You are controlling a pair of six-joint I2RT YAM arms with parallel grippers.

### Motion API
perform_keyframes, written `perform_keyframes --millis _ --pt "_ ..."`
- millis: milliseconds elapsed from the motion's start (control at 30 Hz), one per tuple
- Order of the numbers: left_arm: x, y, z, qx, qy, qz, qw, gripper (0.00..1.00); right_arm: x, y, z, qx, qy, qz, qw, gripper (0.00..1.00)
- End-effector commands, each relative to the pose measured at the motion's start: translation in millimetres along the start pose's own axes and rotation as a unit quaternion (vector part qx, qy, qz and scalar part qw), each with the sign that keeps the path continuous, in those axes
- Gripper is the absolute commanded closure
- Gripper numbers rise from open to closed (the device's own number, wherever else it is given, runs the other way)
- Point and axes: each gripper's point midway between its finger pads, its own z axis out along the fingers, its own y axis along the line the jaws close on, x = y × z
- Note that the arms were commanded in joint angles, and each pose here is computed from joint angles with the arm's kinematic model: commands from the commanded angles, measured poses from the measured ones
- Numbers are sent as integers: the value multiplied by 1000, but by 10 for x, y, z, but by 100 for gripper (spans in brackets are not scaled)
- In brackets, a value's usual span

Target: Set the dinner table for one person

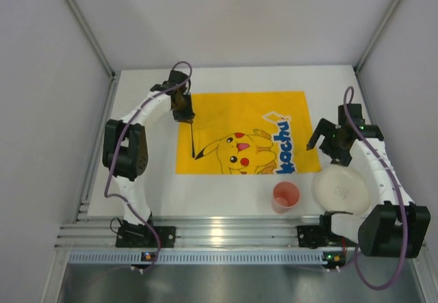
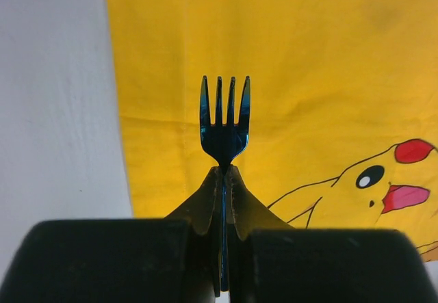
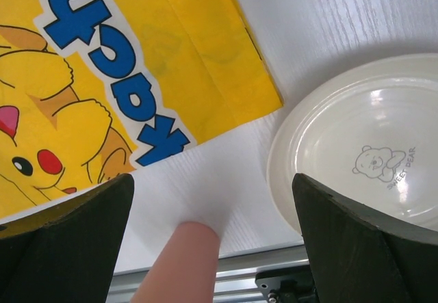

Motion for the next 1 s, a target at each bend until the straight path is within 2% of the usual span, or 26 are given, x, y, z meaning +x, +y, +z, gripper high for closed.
perform_keyframes --millis 0,167,433,500,533,567,667,733,800,867,900,933,967 --pt "359 -37 80 -19 41 47 998 100 -251 105 -69 -16 -27 -7 999 0" --pt "410 22 195 -28 37 38 998 100 -241 156 -25 -25 -15 -5 1000 0" --pt "228 90 230 -60 7 34 998 100 -178 167 24 -26 -7 -17 1000 0" --pt "179 85 220 -62 2 35 997 83 -149 171 57 -26 -1 -18 1000 0" --pt "179 95 215 -66 2 33 997 71 -146 177 64 -27 -1 -18 999 0" --pt "181 117 206 -72 2 33 997 52 -144 183 78 -27 1 -19 999 0" --pt "139 174 60 -88 -13 27 996 36 -140 207 100 -29 6 -23 999 0" --pt "57 256 -162 -104 -36 13 994 30 -136 231 107 -32 8 -24 999 0" --pt "95 592 -457 -174 -48 -7 983 27 -129 262 116 -36 12 -27 999 0" --pt "258 1013 -595 -218 -33 -67 973 28 -127 293 119 -40 15 -29 999 0" --pt "289 1262 -763 -228 -37 -108 967 33 -124 306 115 -42 15 -31 999 0" --pt "384 1400 -813 -235 -29 -127 963 34 -122 308 126 -42 17 -31 998 0" --pt "612 1566 -808 -248 -5 -142 958 34 -125 317 129 -43 18 -30 998 0"
